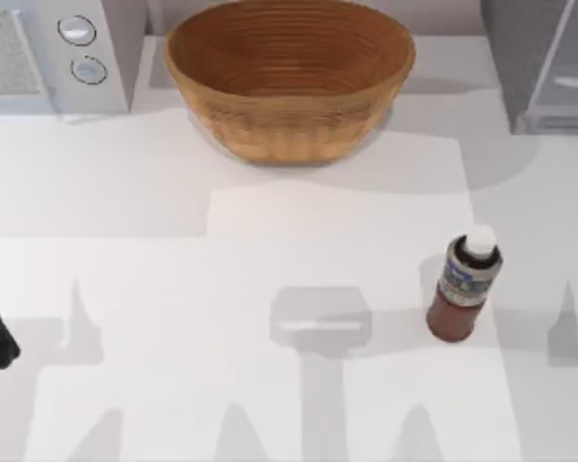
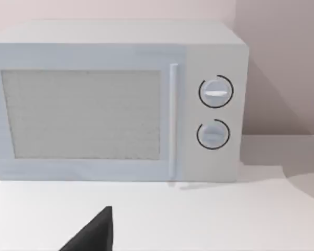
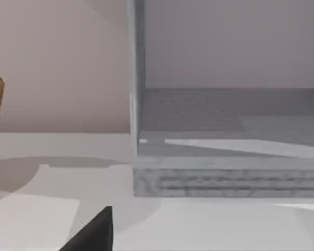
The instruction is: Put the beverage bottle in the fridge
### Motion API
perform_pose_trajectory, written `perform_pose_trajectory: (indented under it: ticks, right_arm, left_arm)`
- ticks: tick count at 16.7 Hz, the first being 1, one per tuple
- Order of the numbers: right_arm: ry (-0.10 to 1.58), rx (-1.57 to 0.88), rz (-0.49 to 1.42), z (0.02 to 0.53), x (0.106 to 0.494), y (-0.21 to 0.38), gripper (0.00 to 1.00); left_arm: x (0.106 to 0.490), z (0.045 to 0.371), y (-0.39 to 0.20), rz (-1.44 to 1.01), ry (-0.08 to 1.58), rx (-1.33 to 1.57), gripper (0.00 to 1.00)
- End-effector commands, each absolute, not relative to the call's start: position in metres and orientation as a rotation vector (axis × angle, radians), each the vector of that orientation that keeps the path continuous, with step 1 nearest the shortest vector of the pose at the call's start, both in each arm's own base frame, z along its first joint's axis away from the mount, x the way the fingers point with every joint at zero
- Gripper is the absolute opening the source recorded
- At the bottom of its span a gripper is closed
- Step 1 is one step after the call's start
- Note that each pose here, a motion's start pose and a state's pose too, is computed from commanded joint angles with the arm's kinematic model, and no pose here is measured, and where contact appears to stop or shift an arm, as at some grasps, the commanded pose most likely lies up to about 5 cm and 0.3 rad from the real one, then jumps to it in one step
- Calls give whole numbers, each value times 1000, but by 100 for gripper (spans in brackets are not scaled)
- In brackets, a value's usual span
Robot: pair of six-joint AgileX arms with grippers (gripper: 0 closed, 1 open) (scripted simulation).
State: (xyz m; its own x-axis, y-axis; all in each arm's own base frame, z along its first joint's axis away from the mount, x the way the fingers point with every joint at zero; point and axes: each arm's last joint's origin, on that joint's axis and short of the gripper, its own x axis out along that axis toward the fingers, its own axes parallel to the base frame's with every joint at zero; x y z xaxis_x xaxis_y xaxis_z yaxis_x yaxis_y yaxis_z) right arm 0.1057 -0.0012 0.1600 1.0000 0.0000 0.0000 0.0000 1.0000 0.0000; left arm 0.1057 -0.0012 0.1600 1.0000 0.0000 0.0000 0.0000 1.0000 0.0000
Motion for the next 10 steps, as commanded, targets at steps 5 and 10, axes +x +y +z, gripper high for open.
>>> perform_pose_trajectory:
  ticks: [5, 10]
  right_arm:
    - [-3, -5, 46, 162, 109, 1, 100]
    - [19, -30, 199, 163, 129, 9, 100]
  left_arm:
    - [106, 160, -1, 0, 0, 0, 100]
    - [106, 160, -1, 0, 0, 0, 100]
